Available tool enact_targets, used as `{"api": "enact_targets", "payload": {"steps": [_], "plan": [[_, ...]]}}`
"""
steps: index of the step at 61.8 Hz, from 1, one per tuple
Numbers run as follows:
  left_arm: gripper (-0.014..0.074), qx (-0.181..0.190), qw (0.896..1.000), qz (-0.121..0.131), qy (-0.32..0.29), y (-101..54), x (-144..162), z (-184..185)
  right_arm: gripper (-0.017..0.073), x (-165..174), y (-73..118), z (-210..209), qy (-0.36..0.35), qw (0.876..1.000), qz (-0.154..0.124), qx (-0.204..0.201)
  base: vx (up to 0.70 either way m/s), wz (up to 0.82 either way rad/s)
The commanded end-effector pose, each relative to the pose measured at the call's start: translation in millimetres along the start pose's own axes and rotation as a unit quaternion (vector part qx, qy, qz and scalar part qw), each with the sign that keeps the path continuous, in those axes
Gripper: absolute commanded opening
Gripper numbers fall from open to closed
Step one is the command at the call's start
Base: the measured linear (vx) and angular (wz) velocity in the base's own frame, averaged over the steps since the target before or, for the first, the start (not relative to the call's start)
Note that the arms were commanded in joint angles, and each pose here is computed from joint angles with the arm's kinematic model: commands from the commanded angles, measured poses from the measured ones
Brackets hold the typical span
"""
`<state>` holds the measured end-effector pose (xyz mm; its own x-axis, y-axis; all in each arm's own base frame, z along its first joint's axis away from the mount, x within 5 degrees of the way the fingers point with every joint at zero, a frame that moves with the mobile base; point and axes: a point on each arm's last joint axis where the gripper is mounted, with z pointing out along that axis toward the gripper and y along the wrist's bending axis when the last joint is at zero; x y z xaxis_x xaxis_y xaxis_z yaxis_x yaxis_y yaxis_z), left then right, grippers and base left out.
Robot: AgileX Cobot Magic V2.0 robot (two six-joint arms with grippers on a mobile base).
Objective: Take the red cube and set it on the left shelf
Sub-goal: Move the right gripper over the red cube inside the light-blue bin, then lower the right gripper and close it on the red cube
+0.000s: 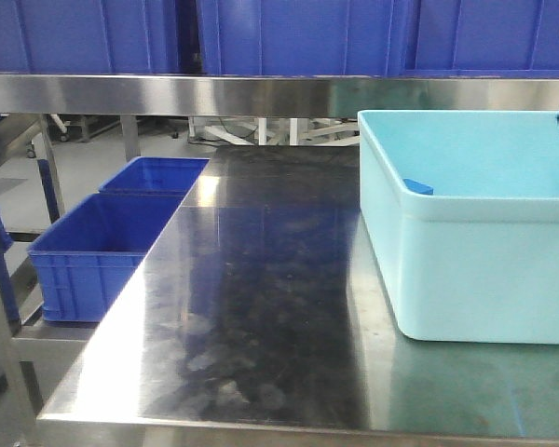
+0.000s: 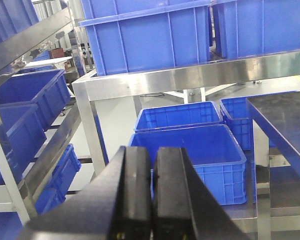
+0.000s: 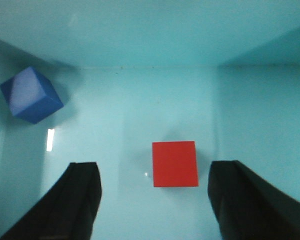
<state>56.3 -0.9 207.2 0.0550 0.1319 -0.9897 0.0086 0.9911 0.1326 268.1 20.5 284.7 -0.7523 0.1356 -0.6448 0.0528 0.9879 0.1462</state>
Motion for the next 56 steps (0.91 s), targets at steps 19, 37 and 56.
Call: {"api": "enact_targets", "payload": {"steps": [19,37,56], "plan": [[0.0106,-0.002,0.999,-0.002,-0.032,-0.1,-0.5,0.7,0.0562,-16.8,7.5,-6.2,-0.054,0.998,-0.015,-0.01,0.0,0.0],[0.0106,-0.002,0.999,-0.002,-0.032,-0.1,-0.5,0.7,0.0562,-8.9,4.5,16.4,0.001,1.0,-0.025,0.005,0.0,0.0],[0.0106,-0.002,0.999,-0.002,-0.032,-0.1,-0.5,0.7,0.0562,-6.1,0.4,32.8,0.022,0.998,-0.054,0.025,0.0,0.0]]}}
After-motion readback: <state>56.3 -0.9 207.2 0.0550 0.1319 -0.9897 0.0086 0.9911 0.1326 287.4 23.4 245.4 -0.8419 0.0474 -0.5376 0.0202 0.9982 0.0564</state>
